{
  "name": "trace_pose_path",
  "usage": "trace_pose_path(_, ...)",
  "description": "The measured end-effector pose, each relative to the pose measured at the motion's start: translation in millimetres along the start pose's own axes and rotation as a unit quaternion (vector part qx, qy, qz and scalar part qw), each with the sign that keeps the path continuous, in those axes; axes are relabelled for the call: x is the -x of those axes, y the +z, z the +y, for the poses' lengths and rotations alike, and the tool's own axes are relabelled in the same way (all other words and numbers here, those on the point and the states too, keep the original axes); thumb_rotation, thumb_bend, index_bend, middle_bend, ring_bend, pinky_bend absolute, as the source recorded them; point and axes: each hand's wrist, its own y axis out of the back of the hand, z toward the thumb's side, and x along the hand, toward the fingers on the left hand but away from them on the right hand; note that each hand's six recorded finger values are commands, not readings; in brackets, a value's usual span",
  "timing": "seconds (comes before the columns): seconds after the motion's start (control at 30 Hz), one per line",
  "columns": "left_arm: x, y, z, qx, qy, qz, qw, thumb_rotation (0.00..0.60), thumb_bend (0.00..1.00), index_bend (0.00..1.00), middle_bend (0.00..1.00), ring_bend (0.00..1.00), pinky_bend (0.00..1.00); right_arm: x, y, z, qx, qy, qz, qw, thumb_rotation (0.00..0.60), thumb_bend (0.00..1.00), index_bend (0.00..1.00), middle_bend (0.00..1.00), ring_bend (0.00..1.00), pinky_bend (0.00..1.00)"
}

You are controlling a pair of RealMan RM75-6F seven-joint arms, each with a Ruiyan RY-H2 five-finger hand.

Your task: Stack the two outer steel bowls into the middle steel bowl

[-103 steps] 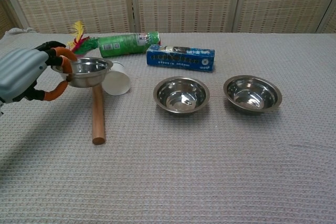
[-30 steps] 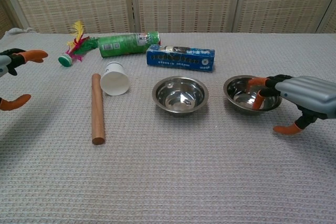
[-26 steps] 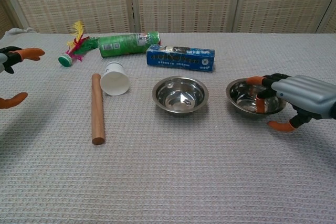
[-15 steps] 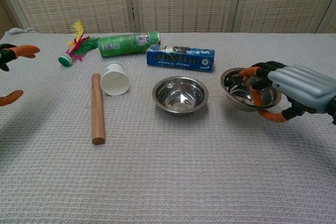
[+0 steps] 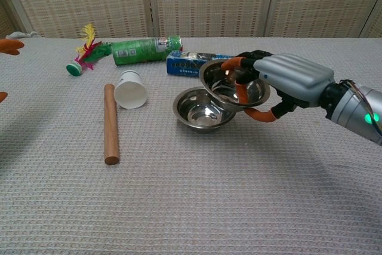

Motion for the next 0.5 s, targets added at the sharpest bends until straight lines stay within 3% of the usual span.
trace_pose_path(0.13,1,-5,3,0.001,0.002,0.007,1.0,0.6,0.42,0.0,0.08,0.0,0.24,15,5,-8,0.002,0.01,0.001,1.0,0.6,0.46,0.64,0.11,0.0,0.0)
trace_pose_path(0.2,2,-7,5,0.001,0.003,0.01,0.9999,0.6,0.42,0.0,0.08,0.0,0.24,20,6,-11,0.005,0.014,-0.001,0.9999,0.6,0.46,0.48,0.11,0.0,0.0)
trace_pose_path(0.23,3,-9,6,0.002,0.004,0.012,0.9999,0.6,0.42,0.0,0.08,0.0,0.24,22,7,-13,0.007,0.017,-0.001,0.9998,0.6,0.44,0.33,0.09,0.0,0.0)
trace_pose_path(0.3,4,-12,9,0.003,0.007,0.016,0.9998,0.6,0.42,0.0,0.08,0.0,0.24,24,5,-21,0.002,0.033,-0.006,0.9995,0.6,0.37,0.08,0.05,0.0,0.0)
trace_pose_path(0.33,5,-13,11,0.004,0.008,0.018,0.9998,0.6,0.42,0.0,0.08,0.0,0.24,24,3,-23,-0.003,0.039,-0.008,0.9992,0.6,0.3,0.01,0.02,0.0,0.0)
trace_pose_path(0.5,7,-14,15,0.004,0.006,0.019,0.9998,0.6,0.42,0.0,0.08,0.0,0.24,15,4,-16,-0.017,0.046,-0.01,0.9987,0.6,0.16,0.0,0.0,0.0,0.0)
